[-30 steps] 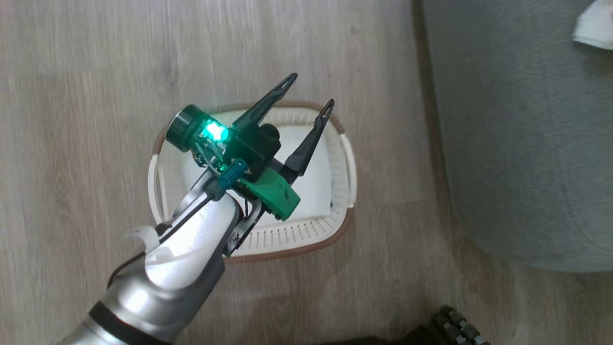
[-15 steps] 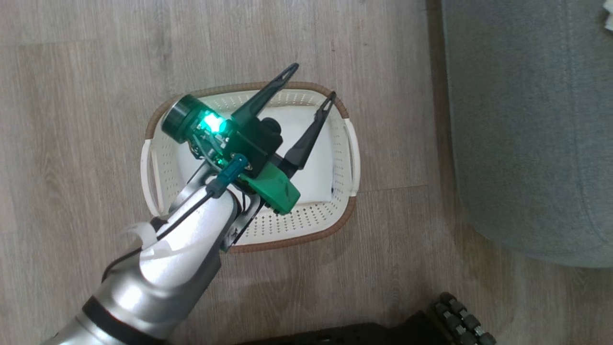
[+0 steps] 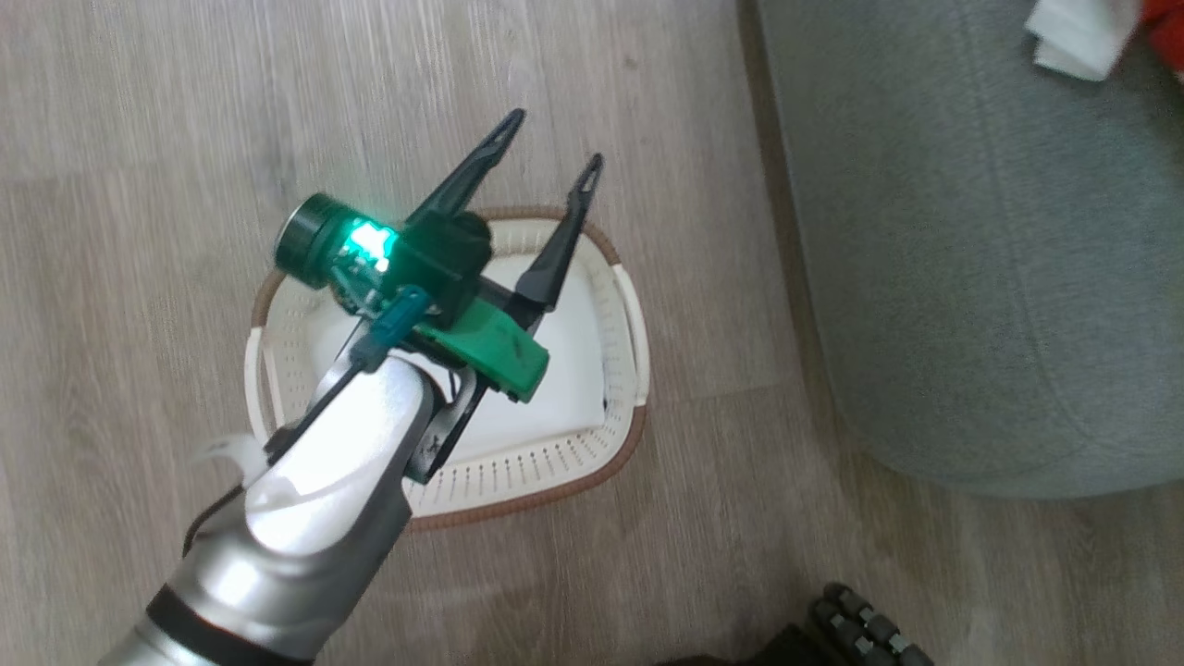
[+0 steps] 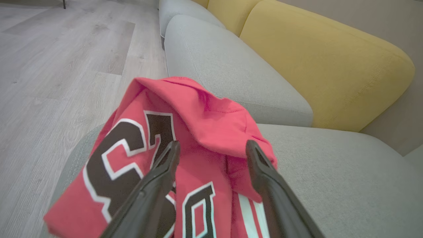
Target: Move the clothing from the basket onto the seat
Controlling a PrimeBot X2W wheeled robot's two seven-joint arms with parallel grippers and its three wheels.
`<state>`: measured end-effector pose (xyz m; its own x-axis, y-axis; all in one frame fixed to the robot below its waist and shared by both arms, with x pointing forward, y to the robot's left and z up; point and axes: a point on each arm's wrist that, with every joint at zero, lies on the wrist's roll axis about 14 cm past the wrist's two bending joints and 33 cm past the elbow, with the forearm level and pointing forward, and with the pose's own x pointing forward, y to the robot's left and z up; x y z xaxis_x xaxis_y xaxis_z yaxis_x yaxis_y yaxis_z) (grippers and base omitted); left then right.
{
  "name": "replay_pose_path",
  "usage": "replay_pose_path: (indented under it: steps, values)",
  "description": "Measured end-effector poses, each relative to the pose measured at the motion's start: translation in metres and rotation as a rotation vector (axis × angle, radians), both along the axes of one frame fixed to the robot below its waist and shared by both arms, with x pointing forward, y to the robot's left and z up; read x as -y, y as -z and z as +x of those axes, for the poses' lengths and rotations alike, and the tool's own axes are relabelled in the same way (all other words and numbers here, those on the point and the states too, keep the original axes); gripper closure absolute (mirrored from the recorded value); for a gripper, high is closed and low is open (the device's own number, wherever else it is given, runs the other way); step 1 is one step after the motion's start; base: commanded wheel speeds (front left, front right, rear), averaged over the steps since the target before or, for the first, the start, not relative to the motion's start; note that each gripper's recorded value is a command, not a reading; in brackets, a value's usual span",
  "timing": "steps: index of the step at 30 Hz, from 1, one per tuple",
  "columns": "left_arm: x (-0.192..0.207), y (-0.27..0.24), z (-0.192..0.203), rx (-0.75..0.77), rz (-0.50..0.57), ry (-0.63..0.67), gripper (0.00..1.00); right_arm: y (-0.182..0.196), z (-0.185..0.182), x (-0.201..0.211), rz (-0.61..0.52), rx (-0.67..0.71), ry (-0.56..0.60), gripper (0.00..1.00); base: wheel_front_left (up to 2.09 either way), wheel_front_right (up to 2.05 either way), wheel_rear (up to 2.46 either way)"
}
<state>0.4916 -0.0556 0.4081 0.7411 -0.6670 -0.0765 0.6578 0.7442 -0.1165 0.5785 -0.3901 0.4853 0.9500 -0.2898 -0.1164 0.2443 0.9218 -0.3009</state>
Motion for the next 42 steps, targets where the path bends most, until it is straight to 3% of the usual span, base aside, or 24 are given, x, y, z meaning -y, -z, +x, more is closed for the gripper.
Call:
replay_pose_path:
  steps: [14,28,42]
  values:
    - [-0.039,-0.057,-0.023,0.052,-0.054,-0.199,0.0,-0.052,-0.054,-0.043,0.067,0.109,-0.132,0.0,0.0,0.0,0.0]
    - [-0.131,-0.077,-0.073,0.051,-0.04,-0.501,0.0,-0.076,-0.088,-0.144,0.176,0.209,-0.351,0.0,0.0,0.0,0.0]
    - [-0.212,-0.069,-0.15,0.018,-0.036,-0.745,0.0,-0.037,-0.169,-0.221,0.34,0.216,-0.427,0.0,0.0,0.0,0.0]
